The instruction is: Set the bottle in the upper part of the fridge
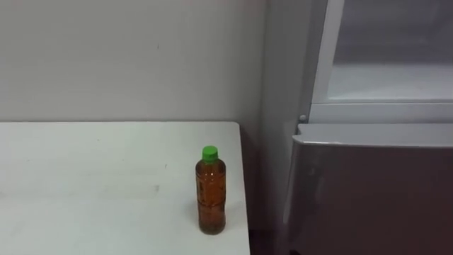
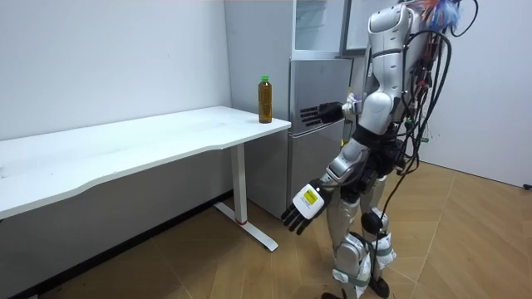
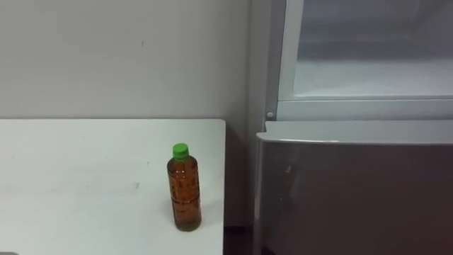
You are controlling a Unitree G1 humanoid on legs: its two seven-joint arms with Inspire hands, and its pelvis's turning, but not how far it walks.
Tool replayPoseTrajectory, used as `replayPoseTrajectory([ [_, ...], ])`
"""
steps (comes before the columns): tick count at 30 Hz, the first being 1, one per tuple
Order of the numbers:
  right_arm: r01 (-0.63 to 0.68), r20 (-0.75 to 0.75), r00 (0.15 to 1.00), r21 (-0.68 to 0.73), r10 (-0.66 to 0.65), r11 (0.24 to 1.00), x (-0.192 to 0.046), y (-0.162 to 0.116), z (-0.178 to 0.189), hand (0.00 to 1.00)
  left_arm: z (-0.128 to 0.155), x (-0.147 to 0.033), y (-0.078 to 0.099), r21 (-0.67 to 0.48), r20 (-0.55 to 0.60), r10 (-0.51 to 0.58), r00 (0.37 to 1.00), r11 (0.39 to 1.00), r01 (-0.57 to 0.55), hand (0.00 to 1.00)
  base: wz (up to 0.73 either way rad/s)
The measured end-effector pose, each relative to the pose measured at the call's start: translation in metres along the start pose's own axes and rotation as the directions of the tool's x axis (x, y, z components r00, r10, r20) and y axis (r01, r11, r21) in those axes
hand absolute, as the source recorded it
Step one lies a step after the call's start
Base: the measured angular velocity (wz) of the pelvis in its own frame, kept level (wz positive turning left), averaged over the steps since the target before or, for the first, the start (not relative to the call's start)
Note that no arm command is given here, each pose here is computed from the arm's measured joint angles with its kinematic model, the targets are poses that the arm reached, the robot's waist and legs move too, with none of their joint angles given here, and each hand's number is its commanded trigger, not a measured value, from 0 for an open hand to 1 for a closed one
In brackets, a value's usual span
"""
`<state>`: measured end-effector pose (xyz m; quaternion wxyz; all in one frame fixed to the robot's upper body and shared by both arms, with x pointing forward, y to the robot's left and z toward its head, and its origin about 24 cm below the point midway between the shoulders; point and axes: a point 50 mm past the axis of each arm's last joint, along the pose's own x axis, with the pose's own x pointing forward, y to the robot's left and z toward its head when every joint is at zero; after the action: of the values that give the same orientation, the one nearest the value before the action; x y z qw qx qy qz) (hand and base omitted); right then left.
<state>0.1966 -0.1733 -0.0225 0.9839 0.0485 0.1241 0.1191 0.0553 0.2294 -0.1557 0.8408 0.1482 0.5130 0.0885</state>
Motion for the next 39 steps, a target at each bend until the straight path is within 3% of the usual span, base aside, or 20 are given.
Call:
replayPoseTrajectory([
  [24, -0.101, 0.263, 0.960, -0.010, 0.100, 0.995, 0.018, 0.019, 0.065, 0.00, -0.002, 0.001, 0.010, 0.085, -0.021, -0.016, 1.000, 0.996, 0.017, 0.00, -0.02],
  [31, -0.099, 0.268, 0.958, -0.017, 0.100, 0.995, 0.019, 0.019, 0.068, 0.00, -0.008, 0.000, 0.015, 0.226, -0.042, -0.012, 0.999, 0.974, 0.021, 0.00, 0.02],
  [39, -0.074, 0.296, 0.952, -0.021, 0.077, 0.997, 0.024, 0.018, 0.076, 0.00, -0.019, -0.002, 0.015, 0.266, -0.094, -0.010, 0.996, 0.963, 0.035, 0.00, 0.00],
])
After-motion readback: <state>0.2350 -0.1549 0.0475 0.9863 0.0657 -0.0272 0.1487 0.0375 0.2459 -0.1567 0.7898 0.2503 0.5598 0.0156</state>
